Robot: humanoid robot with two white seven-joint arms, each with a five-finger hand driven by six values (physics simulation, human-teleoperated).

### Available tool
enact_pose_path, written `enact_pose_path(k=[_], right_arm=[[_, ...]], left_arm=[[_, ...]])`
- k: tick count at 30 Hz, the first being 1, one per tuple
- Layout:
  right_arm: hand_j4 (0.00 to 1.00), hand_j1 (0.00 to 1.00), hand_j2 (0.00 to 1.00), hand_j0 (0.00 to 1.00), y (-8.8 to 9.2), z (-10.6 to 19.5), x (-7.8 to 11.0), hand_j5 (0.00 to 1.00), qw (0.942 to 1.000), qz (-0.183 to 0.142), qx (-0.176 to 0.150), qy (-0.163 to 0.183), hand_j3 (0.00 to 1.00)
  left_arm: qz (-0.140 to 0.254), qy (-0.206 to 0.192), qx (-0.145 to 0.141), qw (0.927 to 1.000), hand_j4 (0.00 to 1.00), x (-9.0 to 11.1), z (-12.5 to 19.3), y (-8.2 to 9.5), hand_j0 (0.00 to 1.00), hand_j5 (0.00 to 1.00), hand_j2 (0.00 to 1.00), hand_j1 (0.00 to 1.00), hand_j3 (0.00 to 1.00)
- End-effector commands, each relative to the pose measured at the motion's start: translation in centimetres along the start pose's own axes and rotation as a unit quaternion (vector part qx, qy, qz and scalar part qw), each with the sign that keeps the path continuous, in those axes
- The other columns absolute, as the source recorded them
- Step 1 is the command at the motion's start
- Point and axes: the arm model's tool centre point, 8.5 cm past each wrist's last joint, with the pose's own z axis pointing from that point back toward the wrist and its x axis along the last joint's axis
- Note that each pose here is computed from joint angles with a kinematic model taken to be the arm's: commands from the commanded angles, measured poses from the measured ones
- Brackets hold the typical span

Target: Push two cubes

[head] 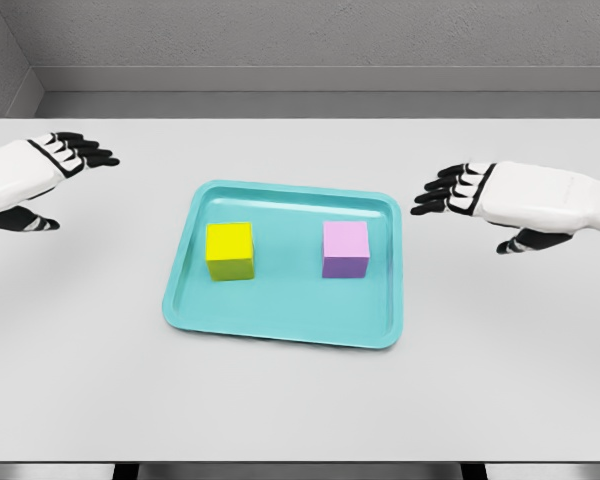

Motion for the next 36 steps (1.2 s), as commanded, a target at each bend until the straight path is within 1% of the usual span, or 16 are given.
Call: enact_pose_path(k=[1, 3, 4, 5, 6, 8, 9, 10, 12, 14, 15, 16, 20, 25, 30, 36], right_arm=[[1.0, 1.0, 1.0, 1.0, 0.8, -0.2, -0.1, 1.0, 0.9995, 0.02, 0.024, 0.011, 1.0], [1.0, 1.0, 1.0, 1.0, 0.7, -1.1, 0.2, 1.0, 0.9998, 0.016, 0.008, 0.0, 1.0], [1.0, 1.0, 1.0, 1.0, -0.1, -1.7, 0.2, 1.0, 0.9997, 0.017, -0.02, -0.004, 1.0], [1.0, 1.0, 1.0, 1.0, -0.6, -1.6, 0.0, 1.0, 0.999, 0.018, -0.04, -0.002, 1.0], [1.0, 1.0, 1.0, 1.0, -1.5, -1.3, -0.3, 1.0, 0.9987, 0.034, -0.037, 0.005, 1.0], [1.0, 1.0, 1.0, 1.0, -0.8, -0.4, -3.1, 1.0, 0.9981, 0.025, 0.034, 0.045, 1.0], [1.0, 1.0, 1.0, 1.0, -0.5, -0.8, -3.6, 1.0, 0.9966, 0.035, 0.05, 0.056, 1.0], [0.99, 0.99, 0.99, 0.99, 0.0, -1.0, -3.8, 0.99, 0.994, 0.053, 0.068, 0.066, 0.99], [0.94, 0.94, 0.94, 0.94, 1.1, -1.7, -4.1, 0.94, 0.9854, 0.096, 0.11, 0.087, 0.94], [0.82, 0.82, 0.82, 0.82, 1.8, -2.3, -4.1, 0.82, 0.9824, 0.106, 0.127, 0.087, 0.82], [0.74, 0.74, 0.74, 0.74, 2.0, -2.7, -4.1, 0.74, 0.9818, 0.11, 0.128, 0.087, 0.74], [0.72, 0.72, 0.72, 0.72, 2.4, -2.9, -4.5, 0.72, 0.9817, 0.105, 0.131, 0.09, 0.72], [0.7, 0.7, 0.7, 0.7, 3.1, -4.4, -4.4, 0.7, 0.9813, 0.107, 0.134, 0.087, 0.7], [0.69, 0.69, 0.69, 0.69, 3.9, -4.9, -4.1, 0.69, 0.9809, 0.106, 0.143, 0.079, 0.69], [0.69, 0.69, 0.69, 0.69, 4.1, -6.4, -2.5, 0.69, 0.9827, 0.112, 0.138, 0.052, 0.69], [0.68, 0.68, 0.68, 0.68, 4.4, -7.1, -2.3, 0.68, 0.9828, 0.114, 0.138, 0.048, 0.68]], left_arm=[[0.002, -0.004, -0.008, 1.0, 1.0, 0.3, -0.2, -0.2, 1.0, 1.0, 1.0, 1.0, 1.0], [-0.001, -0.005, -0.026, 0.9997, 1.0, 0.4, -0.3, -0.7, 1.0, 1.0, 1.0, 1.0, 1.0], [-0.006, -0.005, -0.03, 0.9995, 0.89, 0.4, -0.4, -0.8, 0.89, 0.89, 0.89, 0.89, 0.89], [-0.008, -0.005, -0.03, 0.9995, 0.87, 0.4, -0.6, -0.9, 0.87, 0.87, 0.87, 0.87, 0.87], [-0.011, -0.004, -0.033, 0.9994, 0.85, 0.4, -0.6, -1.0, 0.85, 0.85, 0.85, 0.85, 0.85], [-0.015, -0.005, -0.036, 0.9992, 0.82, 0.5, -0.7, -1.1, 0.82, 0.82, 0.82, 0.82, 0.82], [-0.017, -0.007, -0.04, 0.999, 0.82, 0.6, -0.9, -1.3, 0.82, 0.82, 0.82, 0.82, 0.82], [-0.014, -0.012, -0.037, 0.9991, 0.82, 1.0, -1.5, -1.7, 0.82, 0.82, 0.82, 0.82, 0.82], [-0.024, -0.013, -0.038, 0.9989, 0.81, 1.2, -2.1, -1.8, 0.81, 0.81, 0.81, 0.81, 0.81], [-0.026, -0.014, -0.04, 0.9988, 0.8, 1.4, -2.3, -2.0, 0.8, 0.8, 0.8, 0.8, 0.8], [-0.031, -0.019, -0.042, 0.9984, 0.8, 1.7, -2.8, -2.2, 0.8, 0.8, 0.8, 0.8, 0.8], [-0.034, -0.03, -0.049, 0.9978, 0.8, 2.3, -3.6, -2.6, 0.8, 0.8, 0.8, 0.8, 0.8], [-0.034, -0.053, -0.061, 0.9961, 0.79, 3.6, -4.5, -3.3, 0.79, 0.79, 0.79, 0.79, 0.79], [-0.044, -0.072, -0.063, 0.9944, 0.79, 5.0, -4.3, -3.1, 0.79, 0.79, 0.79, 0.79, 0.79], [-0.042, -0.074, -0.071, 0.9939, 0.79, 5.1, -3.8, -3.4, 0.79, 0.79, 0.79, 0.79, 0.79], [-0.039, -0.077, -0.082, 0.9929, 0.79, 5.4, -3.9, -4.3, 0.79, 0.79, 0.79, 0.79, 0.79]])
